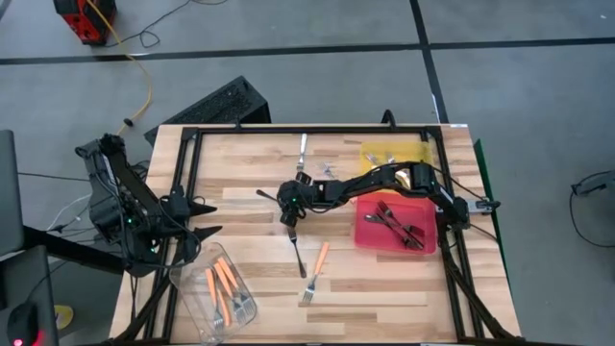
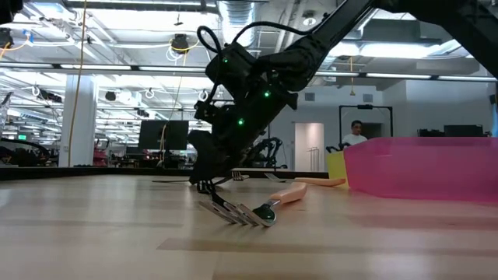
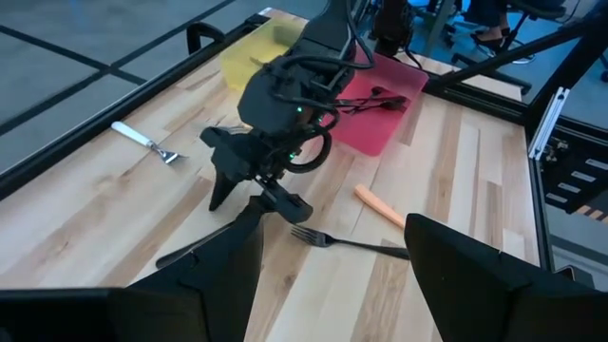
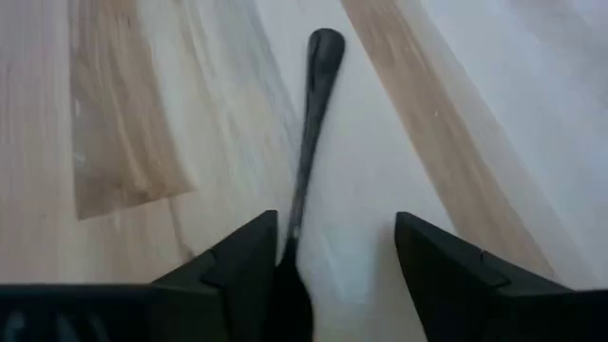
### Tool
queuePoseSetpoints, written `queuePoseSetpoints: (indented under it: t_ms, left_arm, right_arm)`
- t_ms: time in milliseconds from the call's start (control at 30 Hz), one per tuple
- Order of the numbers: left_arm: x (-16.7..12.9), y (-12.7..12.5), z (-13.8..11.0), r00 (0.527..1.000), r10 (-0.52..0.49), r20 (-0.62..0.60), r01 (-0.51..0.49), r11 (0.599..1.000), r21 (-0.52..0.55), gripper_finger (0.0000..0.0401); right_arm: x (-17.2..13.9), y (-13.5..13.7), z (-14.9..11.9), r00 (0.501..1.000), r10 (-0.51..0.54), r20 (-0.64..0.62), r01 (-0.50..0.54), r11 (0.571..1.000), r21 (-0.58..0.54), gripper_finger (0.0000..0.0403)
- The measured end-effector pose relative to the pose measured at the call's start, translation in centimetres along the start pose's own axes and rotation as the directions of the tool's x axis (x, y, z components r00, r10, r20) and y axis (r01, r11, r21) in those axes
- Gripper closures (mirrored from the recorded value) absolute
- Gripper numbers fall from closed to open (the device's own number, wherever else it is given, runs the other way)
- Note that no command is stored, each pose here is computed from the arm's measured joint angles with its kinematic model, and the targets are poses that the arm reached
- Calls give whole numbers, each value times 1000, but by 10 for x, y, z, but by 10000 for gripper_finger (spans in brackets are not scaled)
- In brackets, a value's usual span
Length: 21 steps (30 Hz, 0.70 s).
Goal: Sort silverware by color (type)
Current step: Put the black fork into the red bin
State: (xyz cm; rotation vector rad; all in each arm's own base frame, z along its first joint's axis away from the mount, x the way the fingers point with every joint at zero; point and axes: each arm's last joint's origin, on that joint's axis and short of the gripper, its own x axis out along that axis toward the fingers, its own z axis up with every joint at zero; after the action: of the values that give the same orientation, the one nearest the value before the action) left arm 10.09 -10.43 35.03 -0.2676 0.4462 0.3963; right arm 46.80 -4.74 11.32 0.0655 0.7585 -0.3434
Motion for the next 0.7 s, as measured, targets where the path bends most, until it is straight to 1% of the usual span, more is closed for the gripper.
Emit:
queuePoseSetpoints:
  t_ms: [67, 267, 400, 533, 700]
  left_arm:
    - [0, 0, 0, 1000, 0, 1, 0, 1000, 0, 159]
    - [0, 0, 0, 1000, 0, 1, 0, 1000, 0, 159]
    - [0, 0, 0, 1000, 0, 1, 0, 1000, -1, 159]
    - [0, 0, 0, 1000, 0, 1, 0, 1000, -3, 159]
    - [0, 0, 0, 1000, 0, 1, 0, 1000, -10, 159]
  right_arm:
    - [0, 0, -1, 1000, -4, -11, 4, 1000, -3, 200]
    - [0, 0, -2, 999, 39, -27, -40, 999, -6, 286]
    - [-1, 0, -3, 999, 40, -36, -40, 999, -4, 335]
    - [-1, 0, -3, 998, 34, -46, -32, 998, 47, 379]
    - [-2, -1, -2, 999, 32, -43, -30, 998, 53, 382]
